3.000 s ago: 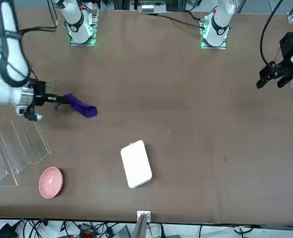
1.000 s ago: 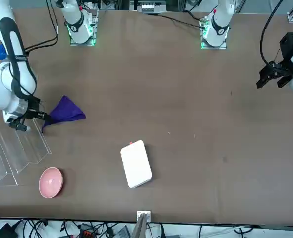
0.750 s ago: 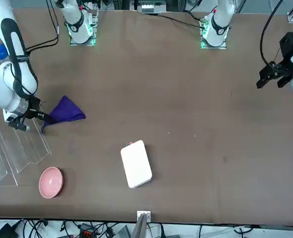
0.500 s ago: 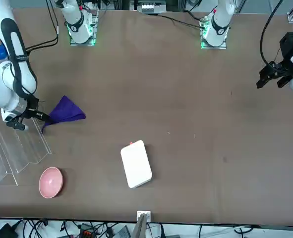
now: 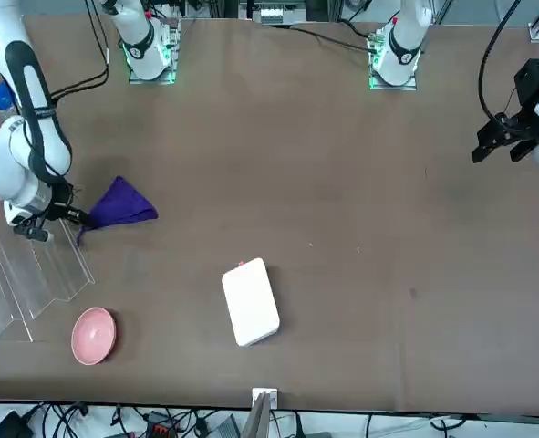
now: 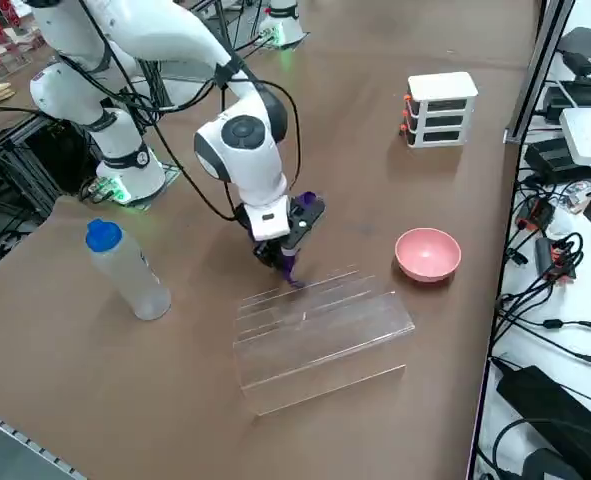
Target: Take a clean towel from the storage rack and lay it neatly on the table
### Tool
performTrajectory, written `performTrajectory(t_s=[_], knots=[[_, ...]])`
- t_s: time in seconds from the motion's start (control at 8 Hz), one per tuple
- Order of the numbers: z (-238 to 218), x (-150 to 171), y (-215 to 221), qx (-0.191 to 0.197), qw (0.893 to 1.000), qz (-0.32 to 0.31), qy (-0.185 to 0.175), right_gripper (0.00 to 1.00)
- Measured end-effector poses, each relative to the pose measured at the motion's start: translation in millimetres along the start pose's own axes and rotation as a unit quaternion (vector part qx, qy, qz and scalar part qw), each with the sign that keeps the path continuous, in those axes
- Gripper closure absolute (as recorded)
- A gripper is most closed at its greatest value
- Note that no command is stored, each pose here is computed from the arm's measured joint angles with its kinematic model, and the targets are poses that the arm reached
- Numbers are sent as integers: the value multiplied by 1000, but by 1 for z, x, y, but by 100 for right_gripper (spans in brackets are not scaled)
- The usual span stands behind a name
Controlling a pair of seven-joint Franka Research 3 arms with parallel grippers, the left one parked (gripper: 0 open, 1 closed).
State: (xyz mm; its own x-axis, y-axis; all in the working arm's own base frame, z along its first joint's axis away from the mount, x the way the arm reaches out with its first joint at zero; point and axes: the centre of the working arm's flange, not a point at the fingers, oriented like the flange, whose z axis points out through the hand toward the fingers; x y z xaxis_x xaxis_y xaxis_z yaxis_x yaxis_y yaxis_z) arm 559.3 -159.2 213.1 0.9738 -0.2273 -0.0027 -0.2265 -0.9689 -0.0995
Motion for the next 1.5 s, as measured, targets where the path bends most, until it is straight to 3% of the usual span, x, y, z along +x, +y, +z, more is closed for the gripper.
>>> performTrajectory(t_s=[0.5,1.5], knots=[[3,0,-4,0,1000,7,0,64],[4,0,-3,-2,1000,14,0,67]])
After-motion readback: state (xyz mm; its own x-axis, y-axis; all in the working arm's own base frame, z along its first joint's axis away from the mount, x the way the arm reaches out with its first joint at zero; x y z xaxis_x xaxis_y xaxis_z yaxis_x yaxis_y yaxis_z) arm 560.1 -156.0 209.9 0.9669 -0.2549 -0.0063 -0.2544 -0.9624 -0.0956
